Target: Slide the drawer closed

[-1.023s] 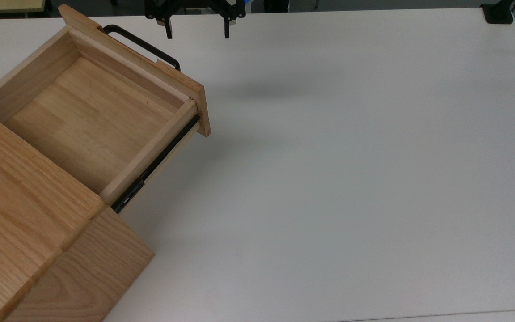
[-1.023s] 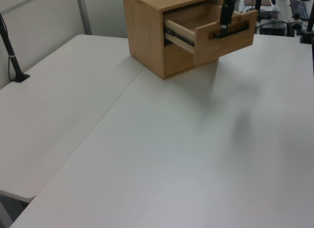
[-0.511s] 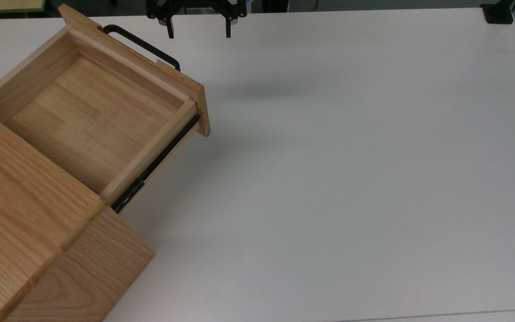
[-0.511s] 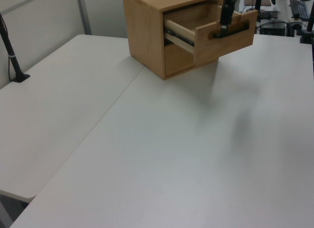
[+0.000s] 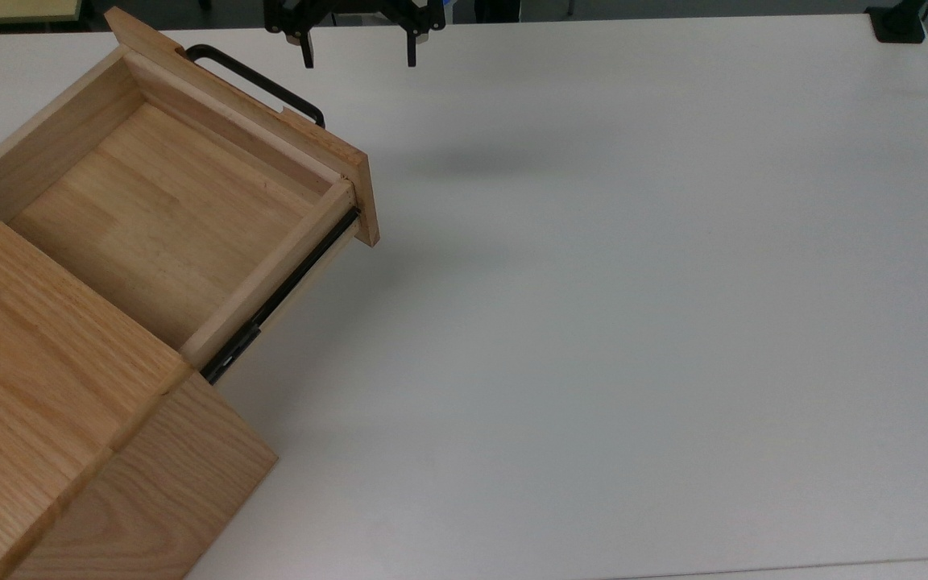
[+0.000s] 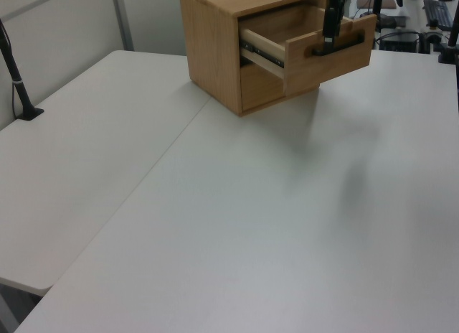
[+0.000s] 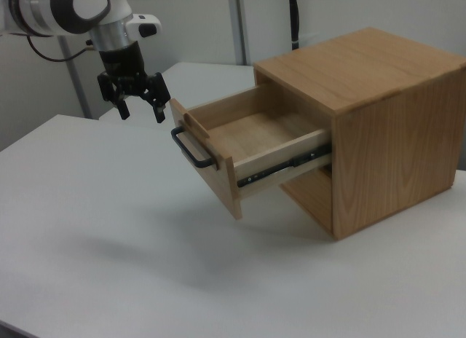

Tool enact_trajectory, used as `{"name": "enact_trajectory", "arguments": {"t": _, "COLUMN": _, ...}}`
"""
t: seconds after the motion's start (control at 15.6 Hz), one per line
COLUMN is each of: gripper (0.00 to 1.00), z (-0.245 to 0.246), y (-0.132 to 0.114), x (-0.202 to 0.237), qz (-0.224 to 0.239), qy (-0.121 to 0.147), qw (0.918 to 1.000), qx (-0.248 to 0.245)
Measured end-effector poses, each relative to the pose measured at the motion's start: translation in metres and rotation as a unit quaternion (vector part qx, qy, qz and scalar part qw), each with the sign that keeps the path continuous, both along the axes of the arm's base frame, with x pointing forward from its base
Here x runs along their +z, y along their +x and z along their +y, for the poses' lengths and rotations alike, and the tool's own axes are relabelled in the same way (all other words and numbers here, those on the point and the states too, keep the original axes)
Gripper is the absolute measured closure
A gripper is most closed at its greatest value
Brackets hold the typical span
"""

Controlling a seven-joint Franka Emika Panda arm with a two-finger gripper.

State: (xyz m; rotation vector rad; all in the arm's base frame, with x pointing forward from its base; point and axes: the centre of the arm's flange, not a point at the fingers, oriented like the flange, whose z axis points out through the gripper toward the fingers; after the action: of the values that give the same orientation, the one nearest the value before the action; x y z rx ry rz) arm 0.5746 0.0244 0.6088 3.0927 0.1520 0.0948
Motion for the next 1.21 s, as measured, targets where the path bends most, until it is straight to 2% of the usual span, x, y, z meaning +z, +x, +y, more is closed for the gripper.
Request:
{"name": "enact_trajectory", "arguments": {"t": 0.64, "gripper": 0.0, "z": 0.0, "y": 0.0, "x": 0.0, "qz": 0.001, "qy": 0.0, "qw": 1.0, "qx": 0.001}}
{"name": "enact_trajectory", "arguments": {"t": 1.02, "gripper": 0.0, "z": -0.003, "y": -0.007, "x": 0.001, "qz": 0.021, "qy": -0.003, "qw": 0.9981, "qx": 0.058}}
{"name": "enact_trajectory", "arguments": {"t": 1.21, "gripper": 0.0, "z": -0.007, "y": -0.015, "x": 0.002, "qz": 0.044, "qy": -0.003, "qw": 0.997, "qx": 0.063}}
